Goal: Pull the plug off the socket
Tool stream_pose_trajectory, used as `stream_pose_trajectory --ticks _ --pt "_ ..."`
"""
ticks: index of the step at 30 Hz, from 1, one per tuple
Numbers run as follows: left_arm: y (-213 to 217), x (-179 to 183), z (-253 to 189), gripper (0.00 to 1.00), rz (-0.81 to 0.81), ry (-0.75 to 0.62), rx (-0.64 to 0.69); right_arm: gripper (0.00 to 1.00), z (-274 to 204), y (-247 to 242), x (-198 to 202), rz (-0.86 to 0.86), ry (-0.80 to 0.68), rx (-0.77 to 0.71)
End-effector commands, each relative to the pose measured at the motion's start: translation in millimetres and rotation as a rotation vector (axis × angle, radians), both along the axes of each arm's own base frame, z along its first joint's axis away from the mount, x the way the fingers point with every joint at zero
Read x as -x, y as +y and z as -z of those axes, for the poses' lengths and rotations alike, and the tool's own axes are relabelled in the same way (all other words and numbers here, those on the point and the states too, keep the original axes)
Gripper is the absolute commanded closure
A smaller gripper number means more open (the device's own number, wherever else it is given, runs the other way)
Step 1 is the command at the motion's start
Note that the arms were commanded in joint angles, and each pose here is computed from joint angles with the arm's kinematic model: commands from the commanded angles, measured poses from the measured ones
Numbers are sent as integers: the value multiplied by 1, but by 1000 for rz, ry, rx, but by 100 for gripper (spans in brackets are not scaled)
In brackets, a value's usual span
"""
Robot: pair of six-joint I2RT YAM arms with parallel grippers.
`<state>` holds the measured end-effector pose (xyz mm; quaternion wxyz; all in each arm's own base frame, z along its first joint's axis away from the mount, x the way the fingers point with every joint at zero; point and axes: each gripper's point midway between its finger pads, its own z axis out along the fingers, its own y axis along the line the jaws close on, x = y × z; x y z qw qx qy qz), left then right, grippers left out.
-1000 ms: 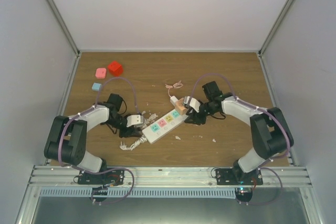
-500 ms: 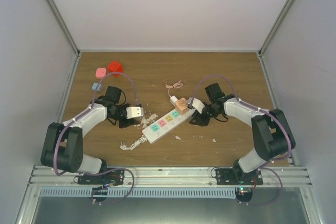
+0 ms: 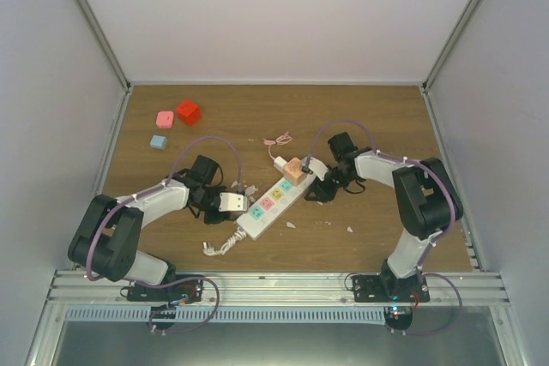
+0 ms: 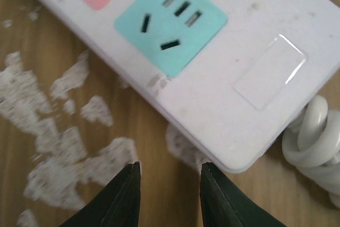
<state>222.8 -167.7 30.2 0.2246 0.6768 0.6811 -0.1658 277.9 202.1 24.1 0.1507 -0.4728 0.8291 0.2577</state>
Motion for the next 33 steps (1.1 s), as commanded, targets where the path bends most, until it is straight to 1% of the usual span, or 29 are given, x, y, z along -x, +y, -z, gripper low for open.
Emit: stream_pose_trajectory --ticks 1,4,8,15,18,22,25,28,32,33 --pt "-16 17 7 67 57 9 19 58 -4 12 -21 22 -7 -56" --pt "-29 28 4 67 92 23 47 57 -4 18 -26 20 0 -78" --pt "-49 48 0 66 150 66 95 54 -9 26 -28 -5 0 -129" --pt "-77 76 11 66 241 103 83 48 -17 39 -34 -39 6 -181" --pt "-89 79 12 66 255 107 87 46 -19 46 -34 -61 -4 -191" --pt "-99 73 -7 66 243 133 137 42 -29 44 -29 -97 -36 -199" --pt "-98 71 -31 59 251 157 202 36 -43 31 -32 -125 -132 -190" --pt "-94 63 -60 53 244 161 277 27 -58 20 -34 -173 -243 -171" --pt "-87 39 -88 41 207 114 328 13 -85 23 -38 -222 -342 -191" --pt "-84 29 -95 37 195 96 341 10 -93 25 -40 -227 -367 -203"
